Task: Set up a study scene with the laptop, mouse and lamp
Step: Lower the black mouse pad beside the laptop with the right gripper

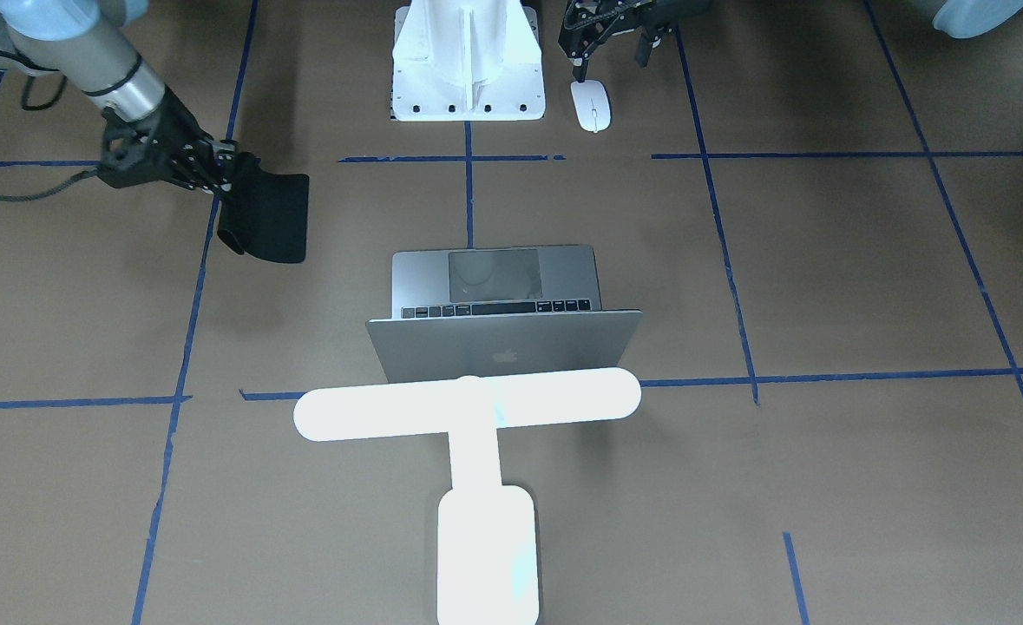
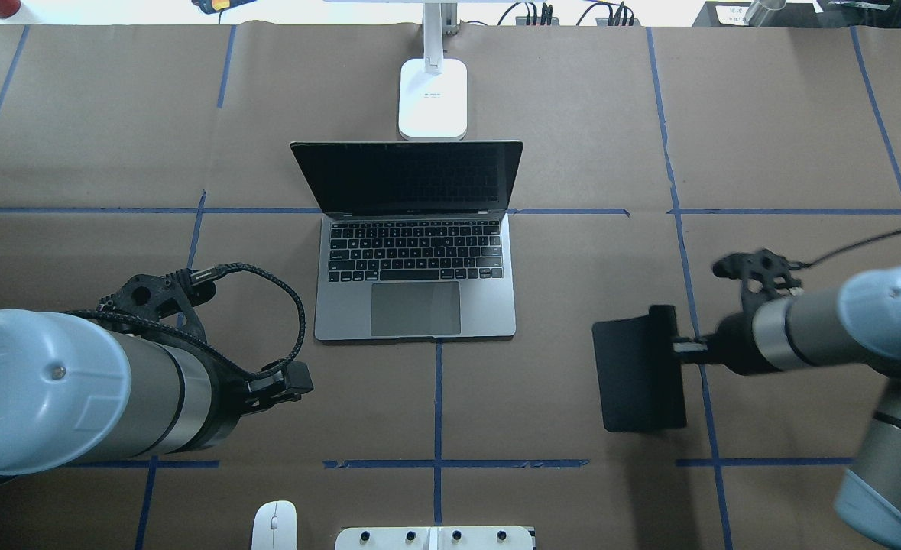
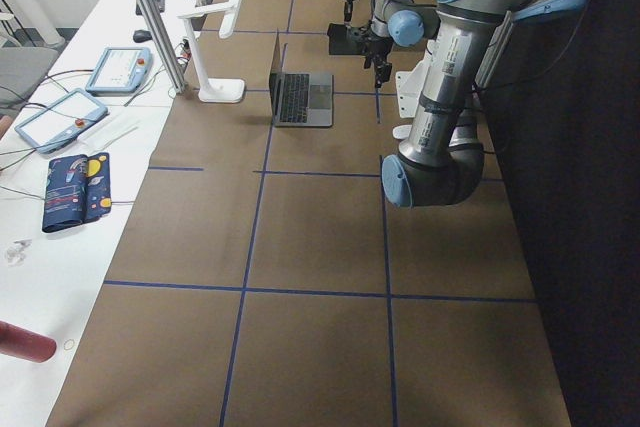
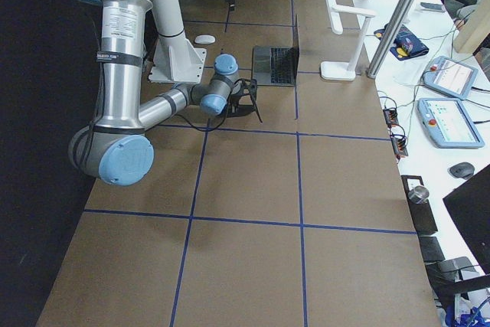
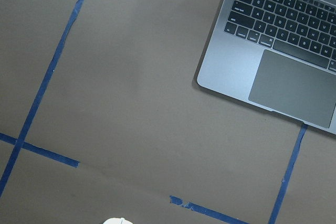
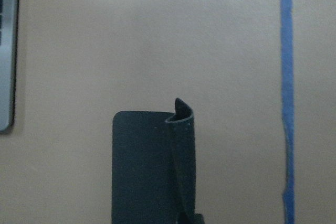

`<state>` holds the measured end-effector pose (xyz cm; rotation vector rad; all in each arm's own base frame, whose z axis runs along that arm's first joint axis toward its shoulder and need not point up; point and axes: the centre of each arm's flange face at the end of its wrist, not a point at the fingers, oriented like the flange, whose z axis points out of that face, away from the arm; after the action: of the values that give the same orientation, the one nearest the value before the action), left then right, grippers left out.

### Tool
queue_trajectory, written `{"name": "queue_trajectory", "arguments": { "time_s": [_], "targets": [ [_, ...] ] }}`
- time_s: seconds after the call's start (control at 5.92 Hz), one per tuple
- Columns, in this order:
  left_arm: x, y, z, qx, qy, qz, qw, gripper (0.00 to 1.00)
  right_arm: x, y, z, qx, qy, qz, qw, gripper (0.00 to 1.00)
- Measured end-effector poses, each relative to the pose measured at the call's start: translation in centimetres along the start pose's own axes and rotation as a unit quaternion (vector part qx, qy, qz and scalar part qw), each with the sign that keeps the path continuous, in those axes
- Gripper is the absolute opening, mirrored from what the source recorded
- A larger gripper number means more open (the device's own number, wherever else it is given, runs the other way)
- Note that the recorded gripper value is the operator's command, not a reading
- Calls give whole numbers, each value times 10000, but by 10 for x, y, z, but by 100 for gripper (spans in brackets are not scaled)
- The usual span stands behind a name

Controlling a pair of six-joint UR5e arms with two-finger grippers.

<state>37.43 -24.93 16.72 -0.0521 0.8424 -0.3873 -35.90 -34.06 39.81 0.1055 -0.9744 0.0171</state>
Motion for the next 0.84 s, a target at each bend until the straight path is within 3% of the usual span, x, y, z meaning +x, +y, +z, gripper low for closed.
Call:
{"name": "queue_trajectory", "arguments": {
  "time_s": [0.34,0.84],
  "targets": [
    [0,-1,-1,5,8,-5,10000,100,-59,-58,17,85,241,-134,9996,0],
    [0,-1,-2,13,26,-18,10000,100,-82,-128,43,137,385,-86,9991,0]
  ]
}}
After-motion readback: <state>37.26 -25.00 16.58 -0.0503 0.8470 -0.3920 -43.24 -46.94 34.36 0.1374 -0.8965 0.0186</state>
